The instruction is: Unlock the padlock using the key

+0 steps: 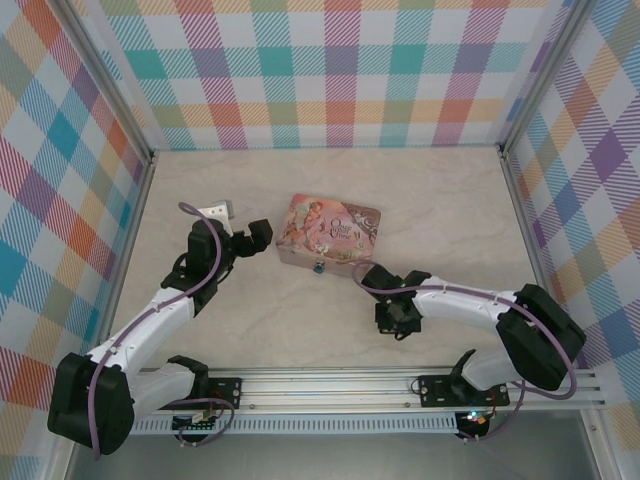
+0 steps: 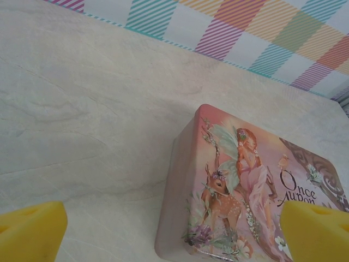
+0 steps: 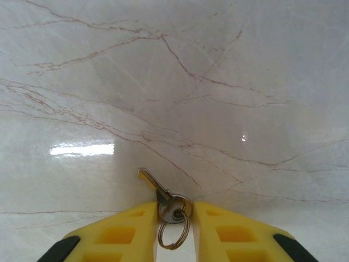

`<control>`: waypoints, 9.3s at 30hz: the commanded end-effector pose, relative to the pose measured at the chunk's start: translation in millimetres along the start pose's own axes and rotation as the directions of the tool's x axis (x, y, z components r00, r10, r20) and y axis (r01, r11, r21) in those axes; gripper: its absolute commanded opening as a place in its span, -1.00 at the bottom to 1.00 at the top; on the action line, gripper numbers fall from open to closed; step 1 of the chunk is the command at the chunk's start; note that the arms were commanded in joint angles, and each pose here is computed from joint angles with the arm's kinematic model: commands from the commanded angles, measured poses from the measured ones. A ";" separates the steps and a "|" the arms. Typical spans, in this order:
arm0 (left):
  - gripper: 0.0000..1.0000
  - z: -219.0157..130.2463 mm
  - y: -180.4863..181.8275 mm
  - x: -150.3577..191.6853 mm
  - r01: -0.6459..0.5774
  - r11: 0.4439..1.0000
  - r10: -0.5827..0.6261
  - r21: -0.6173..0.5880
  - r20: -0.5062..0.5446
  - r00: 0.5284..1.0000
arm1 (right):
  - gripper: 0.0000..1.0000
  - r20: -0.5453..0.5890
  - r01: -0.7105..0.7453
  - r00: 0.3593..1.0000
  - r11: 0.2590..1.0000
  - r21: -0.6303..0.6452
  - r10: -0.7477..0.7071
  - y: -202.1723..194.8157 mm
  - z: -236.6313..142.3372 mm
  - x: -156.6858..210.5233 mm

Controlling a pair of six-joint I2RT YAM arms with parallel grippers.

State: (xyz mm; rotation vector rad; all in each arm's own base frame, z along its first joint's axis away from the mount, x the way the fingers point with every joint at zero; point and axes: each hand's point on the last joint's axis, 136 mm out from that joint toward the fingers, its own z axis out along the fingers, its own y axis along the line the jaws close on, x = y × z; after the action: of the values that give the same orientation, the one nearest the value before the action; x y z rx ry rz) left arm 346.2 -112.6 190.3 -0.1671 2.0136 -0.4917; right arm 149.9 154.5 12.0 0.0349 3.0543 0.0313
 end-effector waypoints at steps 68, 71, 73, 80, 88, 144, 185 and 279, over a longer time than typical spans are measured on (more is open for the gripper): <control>-0.08 -27.3 -261.1 14.0 -0.142 0.708 0.234 0.692 -0.040 0.971 | -1.00 0.444 0.141 0.688 0.495 -0.857 0.574 106.3 -259.7 -144.0; -0.32 -25.5 -262.5 15.1 -0.140 0.710 0.234 0.690 -0.043 0.971 | -1.00 0.441 0.139 0.693 0.495 -0.858 0.570 107.6 -258.3 -143.9; -0.52 -25.3 -262.9 15.3 -0.141 0.710 0.235 0.689 -0.043 0.971 | -1.00 0.436 0.135 0.694 0.491 -0.861 0.573 107.7 -257.5 -143.8; -1.00 -32.5 -258.0 1.7 -0.192 0.732 0.261 0.653 -0.008 0.965 | -1.00 0.478 0.184 0.703 0.514 -0.838 0.527 109.5 -256.8 -142.2; -1.00 -58.3 -253.7 -17.0 -0.339 0.699 0.420 0.629 0.022 0.907 | -0.51 0.562 0.386 0.765 0.475 -0.791 0.314 111.2 -236.8 -126.3; -1.00 -115.5 -278.8 -7.8 -0.348 0.432 0.669 0.832 -0.037 0.743 | -0.43 0.900 0.905 0.422 0.010 -0.425 0.110 120.4 -323.7 -75.4; 0.76 -41.6 -126.8 12.5 -0.277 0.906 0.348 0.320 -0.193 0.917 | -1.00 0.693 0.488 0.710 0.622 -0.613 0.125 85.7 -174.8 -156.4; 0.04 99.7 -102.6 174.9 -0.066 0.914 0.199 0.400 -0.301 0.932 | -0.98 0.519 0.313 0.848 0.691 -0.652 0.106 101.1 -67.9 -197.1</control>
State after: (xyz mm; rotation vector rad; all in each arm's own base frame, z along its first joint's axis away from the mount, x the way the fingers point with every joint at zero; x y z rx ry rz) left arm 336.5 -277.4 40.6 0.3067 2.2225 -0.8387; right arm 345.8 251.5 112.1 -0.1605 2.2382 1.0434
